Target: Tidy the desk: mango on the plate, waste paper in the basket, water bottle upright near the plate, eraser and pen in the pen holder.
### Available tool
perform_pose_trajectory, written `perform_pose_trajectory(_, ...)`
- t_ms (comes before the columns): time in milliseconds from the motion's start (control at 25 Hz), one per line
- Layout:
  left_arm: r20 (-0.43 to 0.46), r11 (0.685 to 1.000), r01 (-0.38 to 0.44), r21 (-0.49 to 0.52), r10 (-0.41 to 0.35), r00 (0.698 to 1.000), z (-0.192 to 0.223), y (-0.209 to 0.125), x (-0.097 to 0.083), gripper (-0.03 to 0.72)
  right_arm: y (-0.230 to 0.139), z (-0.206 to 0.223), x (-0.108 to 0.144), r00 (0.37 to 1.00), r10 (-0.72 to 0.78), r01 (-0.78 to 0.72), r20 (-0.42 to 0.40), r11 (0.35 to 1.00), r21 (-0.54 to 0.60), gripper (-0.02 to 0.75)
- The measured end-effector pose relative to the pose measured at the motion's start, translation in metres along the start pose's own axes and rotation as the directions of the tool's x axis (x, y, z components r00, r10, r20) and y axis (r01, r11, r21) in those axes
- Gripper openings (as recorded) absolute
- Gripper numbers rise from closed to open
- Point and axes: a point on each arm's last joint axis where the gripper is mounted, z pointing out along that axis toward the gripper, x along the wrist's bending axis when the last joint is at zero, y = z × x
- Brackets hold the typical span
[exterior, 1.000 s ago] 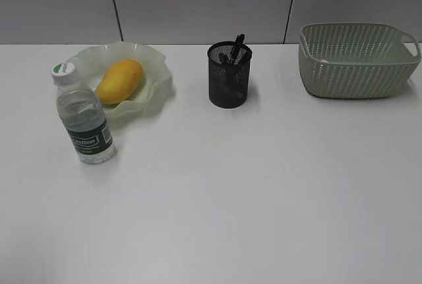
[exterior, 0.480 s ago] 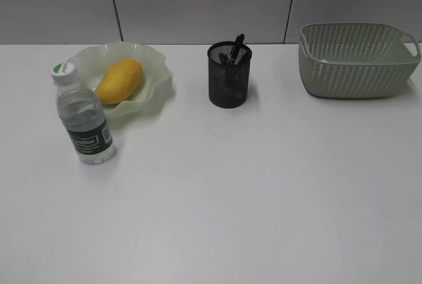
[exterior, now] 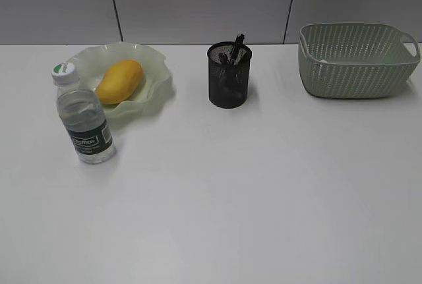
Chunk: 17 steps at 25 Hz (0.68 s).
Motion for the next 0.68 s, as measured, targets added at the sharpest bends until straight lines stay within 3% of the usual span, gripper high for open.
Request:
perform_pose_trajectory(120,-0.132,0.998,0.059,-0.013,-0.06,0.989,-0.0019,-0.001,-0.0014,0.238,-0.0001,-0.0003,0.0003,0.999,0.017,-0.017,0.035,1.0,0.001,0.434)
perform_pose_trajectory(320,-0.337,0.988,0.148,-0.051,-0.157,0.928,-0.0045,-0.0023,-0.0043,0.237,-0.0003,-0.0007,0.0008,0.994,0.046,-0.047,0.098,0.999,0.0,0.434)
perform_pose_trajectory(680,-0.357,0.986,0.157,-0.056,-0.166,0.919,-0.0047,-0.0024,-0.0046,0.237,-0.0003,-0.0007,0.0009,0.994,0.049,-0.049,0.102,0.999,0.0,0.434)
